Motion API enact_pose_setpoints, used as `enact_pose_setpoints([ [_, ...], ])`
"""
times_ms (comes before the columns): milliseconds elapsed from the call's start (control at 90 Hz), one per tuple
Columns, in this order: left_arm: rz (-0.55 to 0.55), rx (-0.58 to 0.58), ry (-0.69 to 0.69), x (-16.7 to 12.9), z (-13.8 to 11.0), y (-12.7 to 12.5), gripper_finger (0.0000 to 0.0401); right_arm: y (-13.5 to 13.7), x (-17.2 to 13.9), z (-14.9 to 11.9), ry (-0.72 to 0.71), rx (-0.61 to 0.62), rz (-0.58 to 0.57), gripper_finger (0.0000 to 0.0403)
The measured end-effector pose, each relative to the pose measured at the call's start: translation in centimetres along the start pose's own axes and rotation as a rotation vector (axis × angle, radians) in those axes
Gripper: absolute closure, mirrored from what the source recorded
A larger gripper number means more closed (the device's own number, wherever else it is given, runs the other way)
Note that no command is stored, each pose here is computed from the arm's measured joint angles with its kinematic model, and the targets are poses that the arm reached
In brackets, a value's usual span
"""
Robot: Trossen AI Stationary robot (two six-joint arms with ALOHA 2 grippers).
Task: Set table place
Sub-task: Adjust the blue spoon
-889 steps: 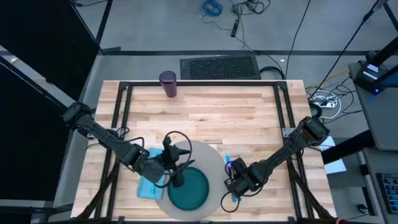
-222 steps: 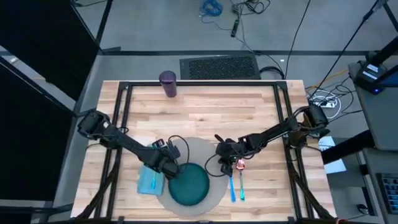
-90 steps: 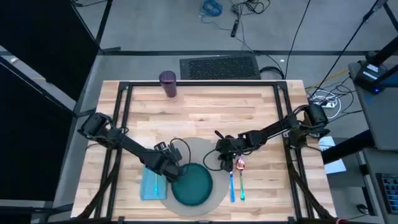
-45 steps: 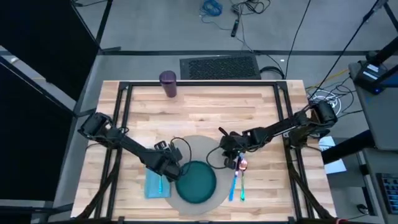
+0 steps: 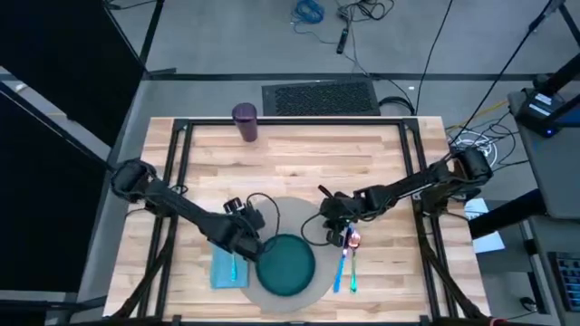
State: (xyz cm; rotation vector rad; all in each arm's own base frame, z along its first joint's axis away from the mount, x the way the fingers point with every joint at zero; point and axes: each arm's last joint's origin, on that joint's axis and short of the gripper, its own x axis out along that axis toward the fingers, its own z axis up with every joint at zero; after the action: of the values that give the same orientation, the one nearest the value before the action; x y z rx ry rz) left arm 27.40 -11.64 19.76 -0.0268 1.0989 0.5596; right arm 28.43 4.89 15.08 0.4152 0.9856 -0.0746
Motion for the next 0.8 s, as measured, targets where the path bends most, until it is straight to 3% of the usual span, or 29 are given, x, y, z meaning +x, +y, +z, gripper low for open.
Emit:
enact_pose_setpoints([
  [200,-0.013,-0.014,-0.136,-2.9,1.0,1.4,0.0239,1.4,-1.9,-1.2,0.056,0.034,0.007,0.0403],
  [333,0.021,-0.021,-0.244,-4.3,0.8,1.6,0.0239,2.9,-3.2,-3.3,0.143,0.122,-0.010,0.0403],
  [600,0.097,-0.079,-0.428,-5.0,1.4,1.2,0.0239,6.1,-3.5,-6.7,0.189,0.350,-0.051,0.0403],
  [800,0.108,-0.093,-0.480,-5.0,2.0,1.2,0.0239,6.8,-3.7,-7.6,0.151,0.427,-0.085,0.0403],
])
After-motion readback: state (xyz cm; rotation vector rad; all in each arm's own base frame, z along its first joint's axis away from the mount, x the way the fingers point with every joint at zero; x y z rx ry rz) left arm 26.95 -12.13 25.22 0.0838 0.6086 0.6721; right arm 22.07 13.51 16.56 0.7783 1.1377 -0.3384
